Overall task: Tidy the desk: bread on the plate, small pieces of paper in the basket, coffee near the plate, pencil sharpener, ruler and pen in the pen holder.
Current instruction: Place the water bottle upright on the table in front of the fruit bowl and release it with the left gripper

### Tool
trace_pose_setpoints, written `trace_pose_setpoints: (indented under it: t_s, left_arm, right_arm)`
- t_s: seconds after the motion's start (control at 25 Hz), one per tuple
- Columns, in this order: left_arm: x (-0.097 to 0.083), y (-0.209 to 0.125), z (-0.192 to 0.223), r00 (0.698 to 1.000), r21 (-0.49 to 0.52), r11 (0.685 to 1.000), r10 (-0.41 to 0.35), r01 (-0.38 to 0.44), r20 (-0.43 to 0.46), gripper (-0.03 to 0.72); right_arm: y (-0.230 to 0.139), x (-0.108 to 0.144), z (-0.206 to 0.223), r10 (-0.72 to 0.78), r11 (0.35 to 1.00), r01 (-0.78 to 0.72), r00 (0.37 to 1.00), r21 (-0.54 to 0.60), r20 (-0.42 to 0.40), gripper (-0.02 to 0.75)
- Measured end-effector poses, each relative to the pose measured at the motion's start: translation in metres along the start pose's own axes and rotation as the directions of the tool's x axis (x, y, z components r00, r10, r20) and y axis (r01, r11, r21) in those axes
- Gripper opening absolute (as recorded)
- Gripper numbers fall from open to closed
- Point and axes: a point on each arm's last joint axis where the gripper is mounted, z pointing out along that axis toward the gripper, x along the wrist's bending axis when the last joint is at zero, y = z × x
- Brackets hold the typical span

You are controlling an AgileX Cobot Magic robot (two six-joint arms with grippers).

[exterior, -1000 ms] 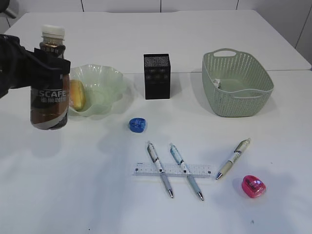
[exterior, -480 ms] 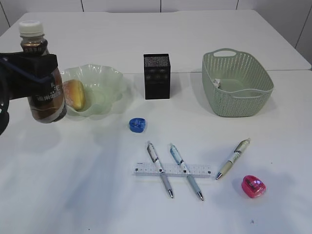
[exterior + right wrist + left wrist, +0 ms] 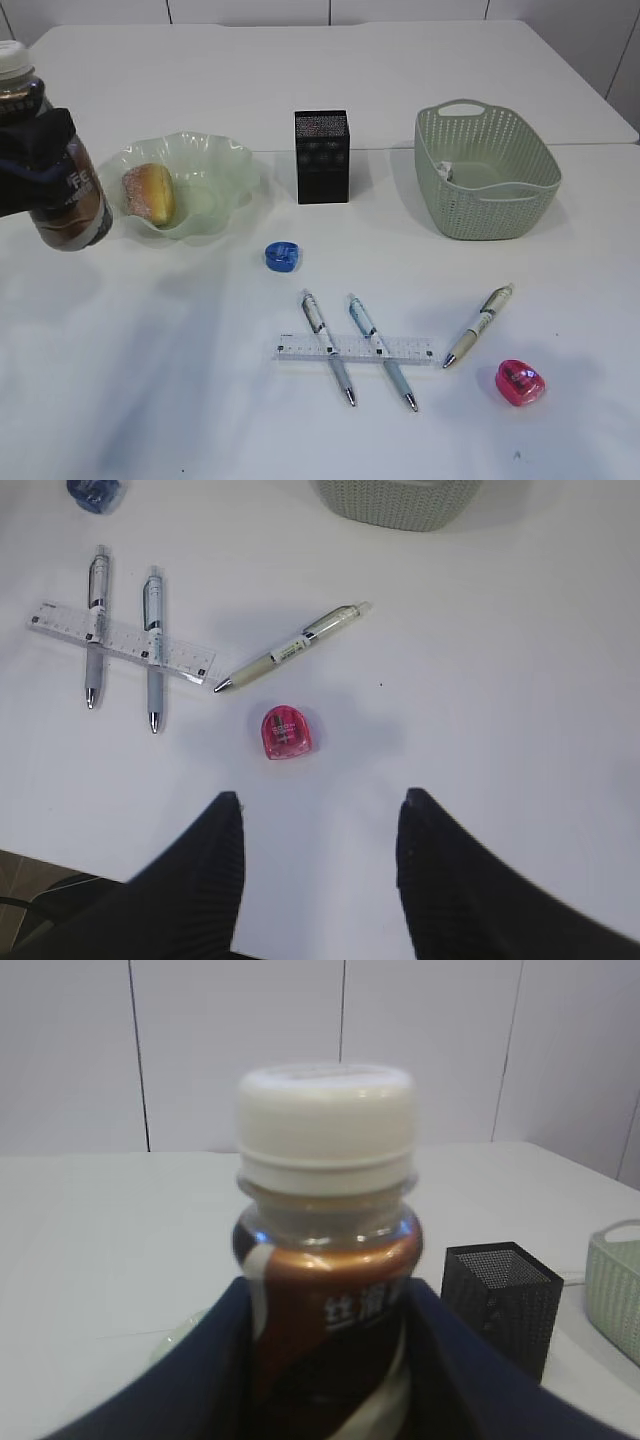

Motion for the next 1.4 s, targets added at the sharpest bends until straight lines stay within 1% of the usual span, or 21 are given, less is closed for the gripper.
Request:
trace_pose_setpoints:
  t_s: [0.32,0.84,1.08,1.24,1.32,1.4]
  left_arm:
    - [0.001,0.001,0.000,1.000,-0.024,1.000,-0.009,0.009,-0.013,0.286]
    - [0.001,-0.005,0.002,1.000,0.005,1.000,-0.006,0.006,-0.014,0.285]
    - [0.001,-0.029,0.009,1.000,0.089,0.996,0.017,-0.015,-0.019,0.285]
    - [0.001,-0.043,0.015,0.999,0.090,0.995,0.042,-0.041,-0.011,0.285]
    - [0.001,-0.050,0.017,0.999,0.103,0.993,0.052,-0.052,-0.005,0.285]
    - [0.001,-0.061,0.018,0.998,0.138,0.988,0.063,-0.063,0.002,0.285]
  right_arm:
    - [0.000,0.001,0.000,0.005,1.000,-0.005,1.000,-0.005,-0.010,0.397]
    - [0.001,0.001,0.000,0.007,1.000,-0.008,1.000,-0.008,-0.015,0.397]
    - [0.001,0.001,0.000,0.008,1.000,-0.008,1.000,-0.008,-0.016,0.396]
    - [0.001,0.001,0.000,0.008,1.000,-0.008,1.000,-0.008,-0.016,0.396]
    - [0.001,0.001,0.000,0.008,1.000,-0.008,1.000,-0.008,-0.016,0.397]
    - [0.001,0.001,0.000,0.008,1.000,-0.008,1.000,-0.008,-0.016,0.397]
